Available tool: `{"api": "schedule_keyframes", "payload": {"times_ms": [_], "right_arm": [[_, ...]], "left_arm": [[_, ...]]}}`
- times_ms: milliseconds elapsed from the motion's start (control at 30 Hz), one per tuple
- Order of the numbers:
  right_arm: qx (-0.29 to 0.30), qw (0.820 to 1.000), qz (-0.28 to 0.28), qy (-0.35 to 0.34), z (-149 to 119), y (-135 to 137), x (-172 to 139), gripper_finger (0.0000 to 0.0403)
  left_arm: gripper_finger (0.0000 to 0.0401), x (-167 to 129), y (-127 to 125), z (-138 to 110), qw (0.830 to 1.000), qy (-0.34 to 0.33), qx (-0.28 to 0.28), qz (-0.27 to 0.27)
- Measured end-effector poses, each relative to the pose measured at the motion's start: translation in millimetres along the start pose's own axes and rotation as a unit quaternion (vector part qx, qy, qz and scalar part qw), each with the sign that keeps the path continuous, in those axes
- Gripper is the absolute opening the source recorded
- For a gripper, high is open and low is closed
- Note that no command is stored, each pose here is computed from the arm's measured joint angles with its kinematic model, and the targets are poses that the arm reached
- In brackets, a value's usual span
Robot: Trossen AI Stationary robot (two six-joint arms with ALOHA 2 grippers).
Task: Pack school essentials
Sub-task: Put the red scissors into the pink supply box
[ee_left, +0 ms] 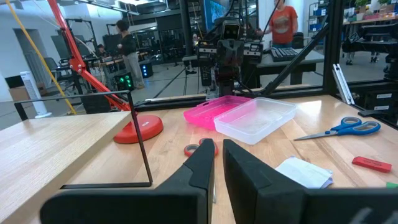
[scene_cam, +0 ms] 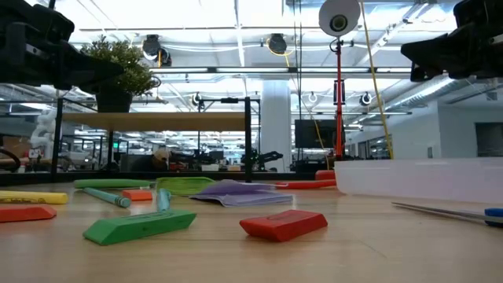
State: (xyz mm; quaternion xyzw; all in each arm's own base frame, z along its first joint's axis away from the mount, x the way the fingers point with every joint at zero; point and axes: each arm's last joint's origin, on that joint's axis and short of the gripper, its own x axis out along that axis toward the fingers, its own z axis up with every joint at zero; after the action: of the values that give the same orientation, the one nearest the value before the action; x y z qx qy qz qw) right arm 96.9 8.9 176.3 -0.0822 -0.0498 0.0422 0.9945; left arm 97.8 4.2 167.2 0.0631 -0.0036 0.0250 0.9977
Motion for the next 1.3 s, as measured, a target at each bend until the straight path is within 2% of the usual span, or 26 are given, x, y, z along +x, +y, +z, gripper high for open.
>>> {"api": "schedule_keyframes", "payload": {"times_ms": [133,400,600,867,1167,1300], "right_arm": [[0.012,1.000,0.000,-0.002,0,0,0,0.0000],[0.100,0.995,-0.002,-0.029,6,-1,1,0.0000],[0.166,0.986,0.000,0.025,3,0,6,0.0000],[0.182,0.983,-0.001,0.030,57,-10,19,0.0000],[0.196,0.976,-0.003,0.096,139,-24,38,0.0000],[0.197,0.972,-0.004,0.127,166,-28,51,0.0000]], "left_arm": [[0.0037,0,0,0,1.000,0.000,0.000,0.000],[0.0037,0,0,0,1.000,0.000,0.000,0.000],[0.0037,0,0,0,1.000,0.000,0.000,0.000],[0.0037,0,0,1,1.000,-0.004,0.000,0.001],[0.0037,0,0,1,1.000,-0.005,0.000,0.001],[0.0037,0,0,1,1.000,-0.005,0.000,0.001]]}}
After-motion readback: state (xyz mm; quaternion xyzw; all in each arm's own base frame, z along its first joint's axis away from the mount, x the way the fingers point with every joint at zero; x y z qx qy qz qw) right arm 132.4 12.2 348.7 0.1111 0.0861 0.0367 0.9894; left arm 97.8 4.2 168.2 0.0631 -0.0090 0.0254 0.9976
